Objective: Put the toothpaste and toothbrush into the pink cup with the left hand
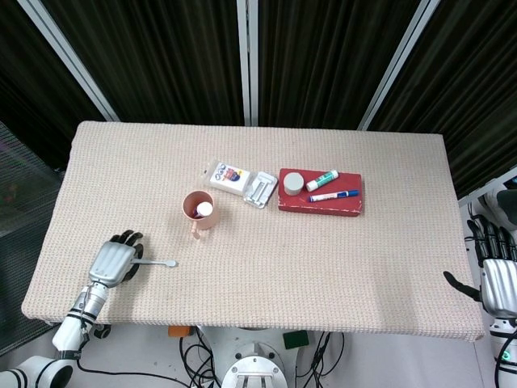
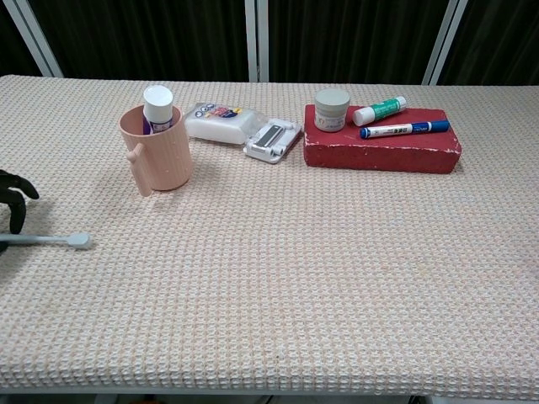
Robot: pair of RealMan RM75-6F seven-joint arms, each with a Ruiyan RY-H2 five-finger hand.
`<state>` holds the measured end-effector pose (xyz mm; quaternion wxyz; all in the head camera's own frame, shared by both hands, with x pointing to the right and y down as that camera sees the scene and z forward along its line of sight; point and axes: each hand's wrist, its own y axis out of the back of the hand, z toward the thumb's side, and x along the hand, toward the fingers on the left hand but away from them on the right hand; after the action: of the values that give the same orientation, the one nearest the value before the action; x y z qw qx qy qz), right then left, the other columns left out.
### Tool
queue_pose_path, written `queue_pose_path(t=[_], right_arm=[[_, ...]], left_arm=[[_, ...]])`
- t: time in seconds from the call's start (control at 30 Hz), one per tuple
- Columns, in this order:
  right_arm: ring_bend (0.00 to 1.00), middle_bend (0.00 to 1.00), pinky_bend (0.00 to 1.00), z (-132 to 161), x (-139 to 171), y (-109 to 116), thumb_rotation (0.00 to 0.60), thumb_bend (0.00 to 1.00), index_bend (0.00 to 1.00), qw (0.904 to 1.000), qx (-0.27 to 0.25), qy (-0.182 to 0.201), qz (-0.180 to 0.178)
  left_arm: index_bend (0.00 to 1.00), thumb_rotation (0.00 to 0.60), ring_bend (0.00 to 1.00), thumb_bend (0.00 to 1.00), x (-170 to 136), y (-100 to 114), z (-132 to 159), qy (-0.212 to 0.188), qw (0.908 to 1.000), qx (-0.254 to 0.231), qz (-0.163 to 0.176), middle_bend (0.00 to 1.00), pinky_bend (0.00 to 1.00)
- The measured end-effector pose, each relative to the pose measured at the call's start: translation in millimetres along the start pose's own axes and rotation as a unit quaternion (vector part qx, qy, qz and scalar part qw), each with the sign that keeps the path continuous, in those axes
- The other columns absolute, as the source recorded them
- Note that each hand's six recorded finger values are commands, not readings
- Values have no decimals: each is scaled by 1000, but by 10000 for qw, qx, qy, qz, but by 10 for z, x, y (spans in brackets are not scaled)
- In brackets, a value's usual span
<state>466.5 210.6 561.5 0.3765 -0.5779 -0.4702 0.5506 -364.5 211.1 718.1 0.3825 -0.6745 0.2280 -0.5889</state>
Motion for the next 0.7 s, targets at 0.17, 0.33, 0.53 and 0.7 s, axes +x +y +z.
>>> queue_pose_path(t=[0.17,0.33,0.53,0.7], right_arm=[[0,0,0,-7,-1,-8,600,277,0,10000,5,-10,17],[0,0,0,-16,1,-21,600,278,0,10000,3,-22,31],[0,0,0,-27,5,-25,600,276,0,10000,-3,-35,30],[0,0,0,-36,8,-37,600,278,0,10000,-3,-47,49]], left_arm=[[517,600,144,345,-2,-13,-9,6,10000,41,-10,223,308],[495,600,144,344,-2,-32,-2,-30,10000,51,-52,223,308],[509,600,144,344,16,-37,1,-27,10000,31,-39,230,308],[516,600,144,344,22,-51,-6,-17,10000,40,-54,231,308]])
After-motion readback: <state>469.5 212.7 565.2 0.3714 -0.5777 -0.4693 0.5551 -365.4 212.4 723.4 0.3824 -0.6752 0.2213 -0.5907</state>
